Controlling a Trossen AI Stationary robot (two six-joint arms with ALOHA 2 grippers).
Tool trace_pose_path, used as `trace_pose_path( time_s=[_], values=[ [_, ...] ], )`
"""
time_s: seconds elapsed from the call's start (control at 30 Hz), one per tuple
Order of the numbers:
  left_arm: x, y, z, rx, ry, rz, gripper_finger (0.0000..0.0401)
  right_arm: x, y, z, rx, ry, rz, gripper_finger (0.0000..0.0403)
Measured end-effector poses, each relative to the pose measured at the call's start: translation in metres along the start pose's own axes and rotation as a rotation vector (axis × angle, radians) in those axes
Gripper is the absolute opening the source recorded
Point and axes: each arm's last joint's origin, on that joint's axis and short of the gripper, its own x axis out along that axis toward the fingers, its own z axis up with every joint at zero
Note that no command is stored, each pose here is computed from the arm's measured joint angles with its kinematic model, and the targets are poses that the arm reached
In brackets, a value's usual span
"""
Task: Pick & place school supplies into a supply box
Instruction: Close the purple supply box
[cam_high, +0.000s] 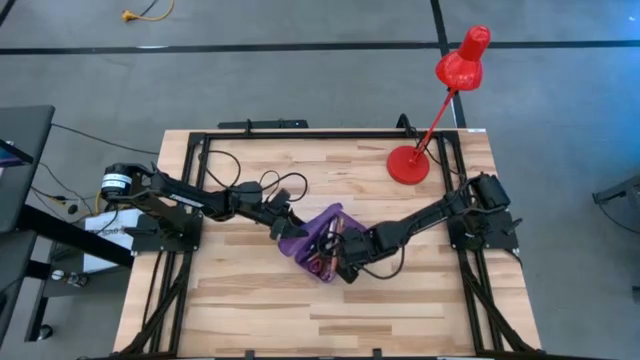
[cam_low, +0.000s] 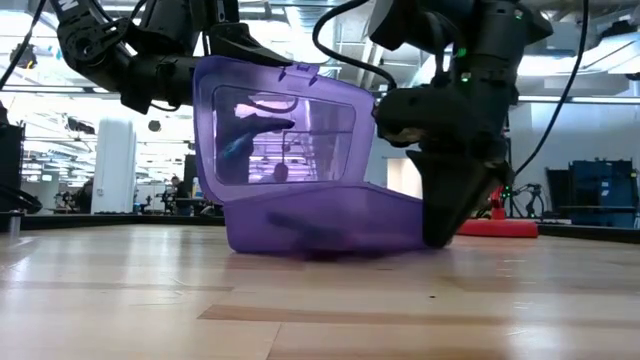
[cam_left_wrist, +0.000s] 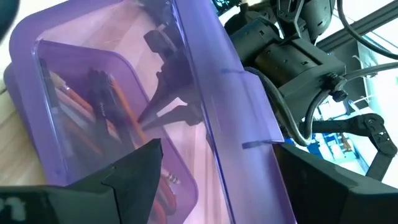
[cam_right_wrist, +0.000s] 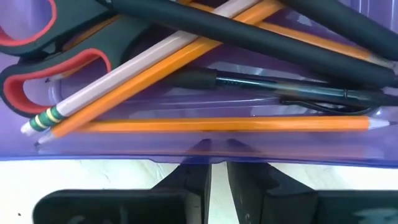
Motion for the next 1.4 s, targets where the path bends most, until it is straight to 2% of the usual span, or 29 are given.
trace_pose_path(
  time_s=[0.67, 1.0, 1.4],
  values=[
    [-0.009, 0.001, 0.012, -0.043, -0.013, -0.014, 0.0281, -0.001, 0.004, -0.006, -0.021, 0.003, -0.005, 0.0042],
    [-0.011, 0.004, 0.012, 0.014, 0.041, -0.042, 0.0306, -0.001, 0.002, -0.007, -0.022, 0.019, -0.016, 0.0042],
    [-0.01, 0.0, 0.014, 0.048, 0.02, -0.076, 0.0313, -0.001, 0.001, -0.006, -0.016, 0.037, -0.003, 0.0042]
  ],
)
